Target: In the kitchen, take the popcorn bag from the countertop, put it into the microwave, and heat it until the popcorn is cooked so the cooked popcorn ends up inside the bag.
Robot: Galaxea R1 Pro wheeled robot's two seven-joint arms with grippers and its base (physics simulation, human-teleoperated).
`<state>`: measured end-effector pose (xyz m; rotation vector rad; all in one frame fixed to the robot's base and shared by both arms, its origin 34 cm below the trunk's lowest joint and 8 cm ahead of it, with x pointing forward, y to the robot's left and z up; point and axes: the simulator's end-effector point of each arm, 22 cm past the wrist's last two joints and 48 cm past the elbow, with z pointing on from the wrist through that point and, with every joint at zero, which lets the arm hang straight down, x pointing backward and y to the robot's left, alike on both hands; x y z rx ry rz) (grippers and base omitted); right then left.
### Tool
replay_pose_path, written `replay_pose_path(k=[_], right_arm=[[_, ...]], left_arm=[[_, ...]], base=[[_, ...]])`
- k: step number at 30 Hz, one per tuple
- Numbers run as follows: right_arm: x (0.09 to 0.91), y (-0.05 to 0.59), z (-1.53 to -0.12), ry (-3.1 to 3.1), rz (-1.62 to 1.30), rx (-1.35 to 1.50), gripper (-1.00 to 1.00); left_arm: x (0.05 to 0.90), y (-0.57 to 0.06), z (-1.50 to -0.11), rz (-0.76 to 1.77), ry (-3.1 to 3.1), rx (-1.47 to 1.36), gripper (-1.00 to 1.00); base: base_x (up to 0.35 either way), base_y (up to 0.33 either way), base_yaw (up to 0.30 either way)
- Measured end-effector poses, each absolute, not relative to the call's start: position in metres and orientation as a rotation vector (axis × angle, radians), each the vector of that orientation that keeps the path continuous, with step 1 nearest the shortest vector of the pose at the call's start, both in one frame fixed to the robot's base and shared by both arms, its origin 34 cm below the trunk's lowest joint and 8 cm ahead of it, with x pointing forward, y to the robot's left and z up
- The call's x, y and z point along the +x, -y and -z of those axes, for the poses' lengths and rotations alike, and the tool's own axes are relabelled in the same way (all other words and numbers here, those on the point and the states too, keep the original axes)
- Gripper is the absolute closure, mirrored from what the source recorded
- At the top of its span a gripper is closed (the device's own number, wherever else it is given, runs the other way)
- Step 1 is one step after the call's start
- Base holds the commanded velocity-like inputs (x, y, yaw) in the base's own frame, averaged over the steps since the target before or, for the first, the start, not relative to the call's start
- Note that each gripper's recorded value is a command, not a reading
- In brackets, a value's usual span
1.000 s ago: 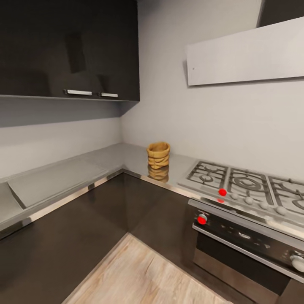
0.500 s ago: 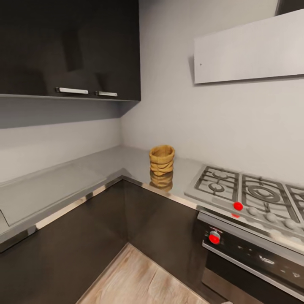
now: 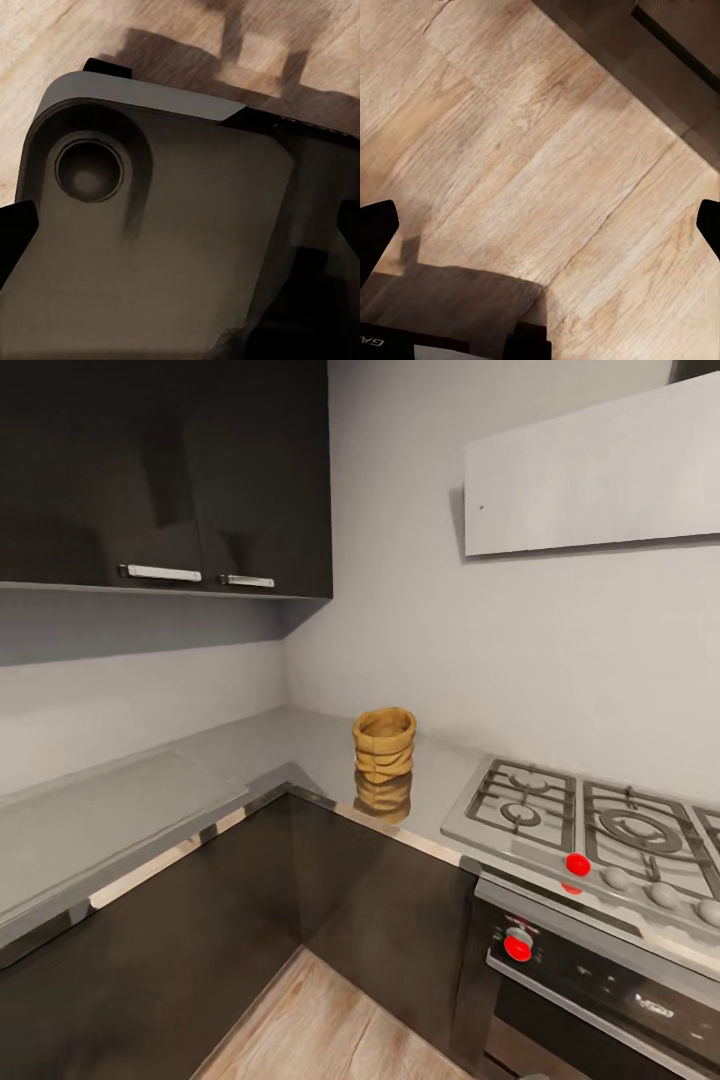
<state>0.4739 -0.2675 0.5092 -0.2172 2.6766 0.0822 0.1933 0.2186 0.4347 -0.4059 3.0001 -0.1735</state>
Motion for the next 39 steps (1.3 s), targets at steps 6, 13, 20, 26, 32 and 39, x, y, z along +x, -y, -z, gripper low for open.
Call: replay_pose_path(k=[6, 13, 20, 26, 32, 39], right_arm=[[0.513, 0.219, -0.533, -2.584, -0.124, -0.347, -1.00], [0.604, 0.122, -0.640, -2.468, -0.167, -0.501, -1.00], [0.657, 0.061, -0.842, -2.190, -0.200, -0.575, -1.00], [0.673, 0.038, -0.991, -2.007, -0.238, -0.565, -1.00], [0.737, 0.085, -1.158, -1.766, -0.175, -0.406, -1.00], [0.803, 0.158, -1.256, -1.760, -0.021, -0.166, -1.00]], left_arm=[[0.193, -0.219, -0.435, 0.173, -3.000, -0.406, -1.00], [0.193, -0.219, -0.435, 0.173, -3.000, -0.406, -1.00], [0.193, -0.217, -0.435, 0.175, -3.001, -0.404, -1.00], [0.193, -0.217, -0.435, 0.176, -3.002, -0.404, -1.00], [0.193, -0.217, -0.435, 0.176, -3.002, -0.404, -1.00], [0.193, -0.217, -0.435, 0.175, -3.001, -0.402, -1.00]], base=[[0.000, 0.000, 0.000], [0.000, 0.000, 0.000], [0.000, 0.000, 0.000], [0.000, 0.000, 0.000], [0.000, 0.000, 0.000], [0.000, 0.000, 0.000]])
